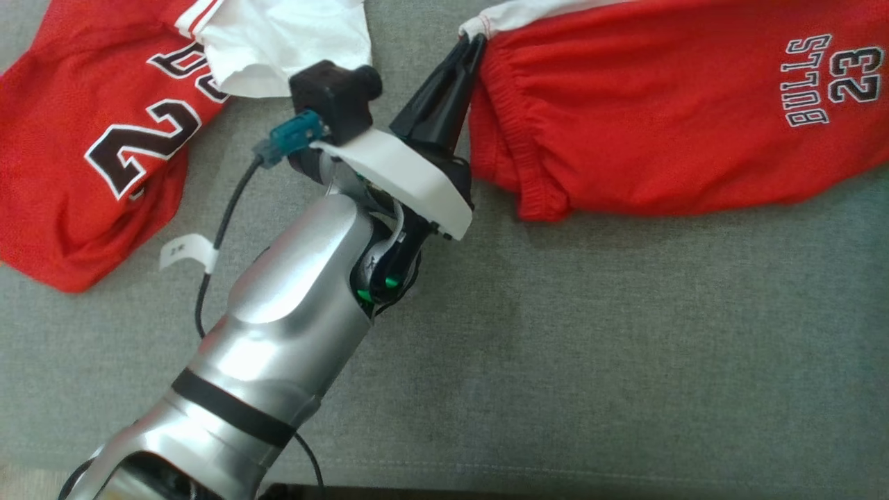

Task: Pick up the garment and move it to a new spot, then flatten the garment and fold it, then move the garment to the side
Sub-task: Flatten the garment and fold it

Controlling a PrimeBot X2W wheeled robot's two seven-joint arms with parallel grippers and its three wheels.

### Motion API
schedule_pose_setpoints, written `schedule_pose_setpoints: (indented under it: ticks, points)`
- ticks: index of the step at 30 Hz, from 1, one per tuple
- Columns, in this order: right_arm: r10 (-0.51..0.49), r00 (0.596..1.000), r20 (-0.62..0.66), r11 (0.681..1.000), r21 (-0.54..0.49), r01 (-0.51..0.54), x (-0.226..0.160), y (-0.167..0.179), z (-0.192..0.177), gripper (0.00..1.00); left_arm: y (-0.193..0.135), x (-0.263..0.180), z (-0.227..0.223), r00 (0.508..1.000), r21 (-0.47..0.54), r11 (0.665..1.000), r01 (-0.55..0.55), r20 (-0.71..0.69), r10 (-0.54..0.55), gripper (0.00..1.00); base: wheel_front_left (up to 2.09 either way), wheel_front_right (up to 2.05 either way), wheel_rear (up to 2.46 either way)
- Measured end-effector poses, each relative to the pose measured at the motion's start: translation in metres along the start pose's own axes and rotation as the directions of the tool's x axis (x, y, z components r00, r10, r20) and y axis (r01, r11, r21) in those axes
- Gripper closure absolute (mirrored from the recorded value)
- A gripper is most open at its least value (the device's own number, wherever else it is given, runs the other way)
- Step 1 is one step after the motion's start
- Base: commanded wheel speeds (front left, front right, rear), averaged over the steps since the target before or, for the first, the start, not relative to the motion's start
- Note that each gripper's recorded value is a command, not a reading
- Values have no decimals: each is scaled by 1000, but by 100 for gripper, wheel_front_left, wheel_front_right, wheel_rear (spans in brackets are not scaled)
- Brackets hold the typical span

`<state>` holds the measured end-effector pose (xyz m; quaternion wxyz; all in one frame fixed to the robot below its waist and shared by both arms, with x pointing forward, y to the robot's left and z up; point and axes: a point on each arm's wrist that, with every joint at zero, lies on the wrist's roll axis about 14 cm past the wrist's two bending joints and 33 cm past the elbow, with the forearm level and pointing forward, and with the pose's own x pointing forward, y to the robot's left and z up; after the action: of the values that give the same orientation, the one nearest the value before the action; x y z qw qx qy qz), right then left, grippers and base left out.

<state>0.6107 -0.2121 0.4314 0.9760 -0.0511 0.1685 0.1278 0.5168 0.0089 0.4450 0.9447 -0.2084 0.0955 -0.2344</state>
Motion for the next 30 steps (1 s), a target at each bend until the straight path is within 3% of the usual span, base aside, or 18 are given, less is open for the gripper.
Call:
schedule_pose_setpoints:
  ticks: [2, 3, 4, 5, 6, 7, 16, 25, 30]
  points:
    - [4, 1000, -7, 1000, -10, -4, 4, 2, -3, 100, 2, -1, -3, 1000, 15, 1000, -3, -10, 3, 100, 0, 0, 0]
    - [5, 1000, -10, 1000, -11, -5, 6, 2, -4, 69, 3, -2, -3, 1000, 16, 1000, -6, -11, 6, 100, 0, 0, 0]
    - [4, 1000, -9, 1000, -7, -4, 7, 2, -5, 24, 4, -2, -4, 1000, 17, 1000, -9, -13, 9, 95, 0, 0, 0]
    - [2, 1000, -5, 1000, -6, -2, 7, 1, -5, 0, 5, -2, -5, 1000, 18, 1000, -12, -15, 12, 65, 0, 0, 0]
    - [-2, 1000, 10, 1000, -5, 2, 8, 0, -3, 0, 6, -2, -6, 1000, 20, 1000, -17, -18, 17, 49, 0, 0, 0]
    - [-3, 1000, 25, 1000, -9, 3, 8, 0, -1, 0, 6, -2, -6, 1000, 21, 1000, -20, -18, 20, 2, 0, 0, 0]
    - [42, 982, 184, 997, 51, -52, -15, 25, 31, 0, 5, -13, 24, 993, 144, 985, -96, 81, 85, 0, 0, 0, 0]
    - [32, 998, 51, 993, 115, -37, -80, 32, -19, 0, -12, -84, 38, 957, 258, 935, -242, 220, 187, 0, 0, 0, 0]
    - [-40, 998, -49, 994, 101, 44, -86, 12, -39, 0, -11, -119, 52, 923, 301, 893, -334, 298, 245, 0, 0, 0, 0]
